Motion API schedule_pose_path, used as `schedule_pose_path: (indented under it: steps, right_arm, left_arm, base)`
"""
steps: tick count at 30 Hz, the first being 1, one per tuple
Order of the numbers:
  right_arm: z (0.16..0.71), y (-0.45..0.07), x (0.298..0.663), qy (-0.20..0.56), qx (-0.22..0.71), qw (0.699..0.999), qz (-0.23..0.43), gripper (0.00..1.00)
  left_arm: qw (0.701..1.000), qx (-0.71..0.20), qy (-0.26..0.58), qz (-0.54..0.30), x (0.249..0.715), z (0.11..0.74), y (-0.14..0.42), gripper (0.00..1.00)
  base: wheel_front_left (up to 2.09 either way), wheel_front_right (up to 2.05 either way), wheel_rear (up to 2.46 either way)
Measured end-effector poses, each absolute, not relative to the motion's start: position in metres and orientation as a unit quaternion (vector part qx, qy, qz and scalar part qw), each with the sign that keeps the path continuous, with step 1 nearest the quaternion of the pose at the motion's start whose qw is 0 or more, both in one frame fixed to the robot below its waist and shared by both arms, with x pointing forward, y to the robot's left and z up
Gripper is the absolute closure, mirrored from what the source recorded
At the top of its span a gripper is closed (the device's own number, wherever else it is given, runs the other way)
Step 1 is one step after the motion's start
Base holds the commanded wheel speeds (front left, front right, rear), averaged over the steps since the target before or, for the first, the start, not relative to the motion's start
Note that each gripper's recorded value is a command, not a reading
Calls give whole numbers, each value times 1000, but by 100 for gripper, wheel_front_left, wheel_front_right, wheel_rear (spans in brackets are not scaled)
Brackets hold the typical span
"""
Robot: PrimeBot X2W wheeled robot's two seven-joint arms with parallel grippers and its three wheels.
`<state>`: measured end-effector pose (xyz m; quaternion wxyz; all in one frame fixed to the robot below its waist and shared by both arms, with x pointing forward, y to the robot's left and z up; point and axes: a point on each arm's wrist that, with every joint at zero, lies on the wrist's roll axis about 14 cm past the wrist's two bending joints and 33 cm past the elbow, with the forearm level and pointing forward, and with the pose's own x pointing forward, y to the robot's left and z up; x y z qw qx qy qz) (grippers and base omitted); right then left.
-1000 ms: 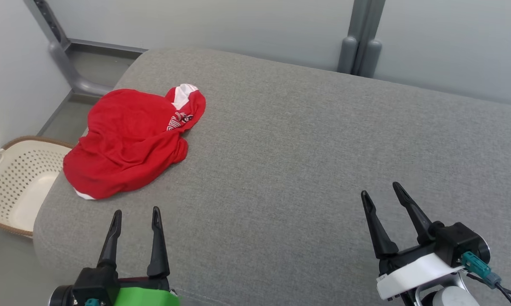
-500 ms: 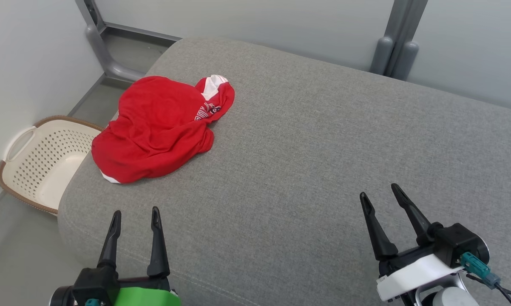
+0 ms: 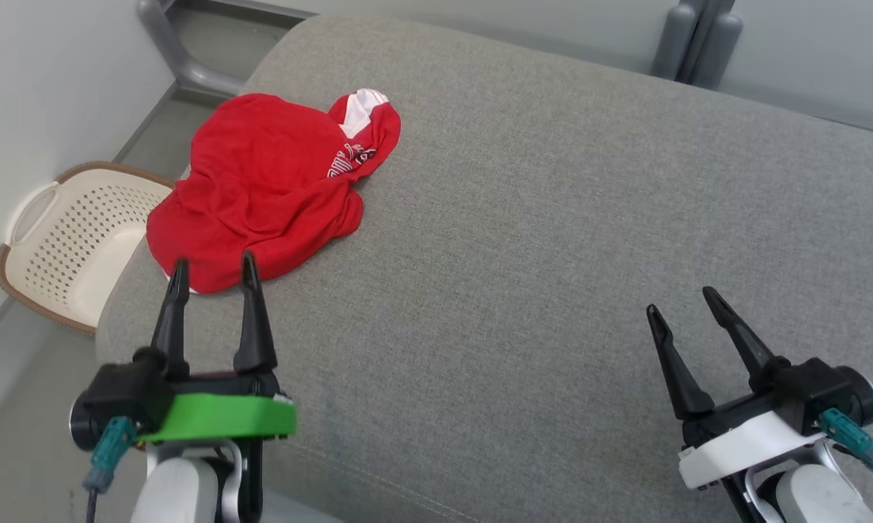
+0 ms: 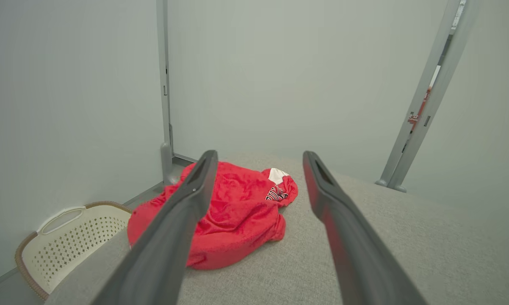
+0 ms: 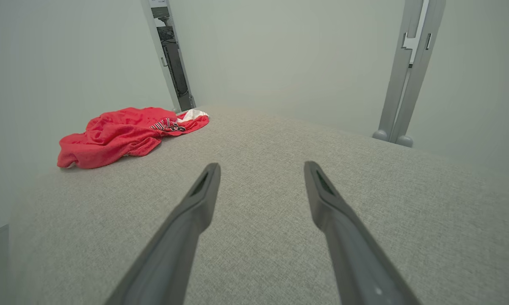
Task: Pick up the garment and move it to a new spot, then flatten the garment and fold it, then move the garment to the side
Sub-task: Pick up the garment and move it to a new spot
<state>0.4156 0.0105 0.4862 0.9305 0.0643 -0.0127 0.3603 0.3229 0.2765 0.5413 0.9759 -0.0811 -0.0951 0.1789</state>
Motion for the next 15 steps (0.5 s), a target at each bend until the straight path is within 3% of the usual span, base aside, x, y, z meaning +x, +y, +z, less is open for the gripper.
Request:
schedule_pose_path:
  steps: [9,15]
  right_arm:
    - [455,0,451,0,39,927,372,0]
    - [433,-16,473,7,24,930,367,0]
  left_arm:
    - [990,-25,-31,136,427,539,321,0]
    - [985,-35,86,145,487,517,355,0]
  base:
    - [0,0,0]
    - [0,0,0]
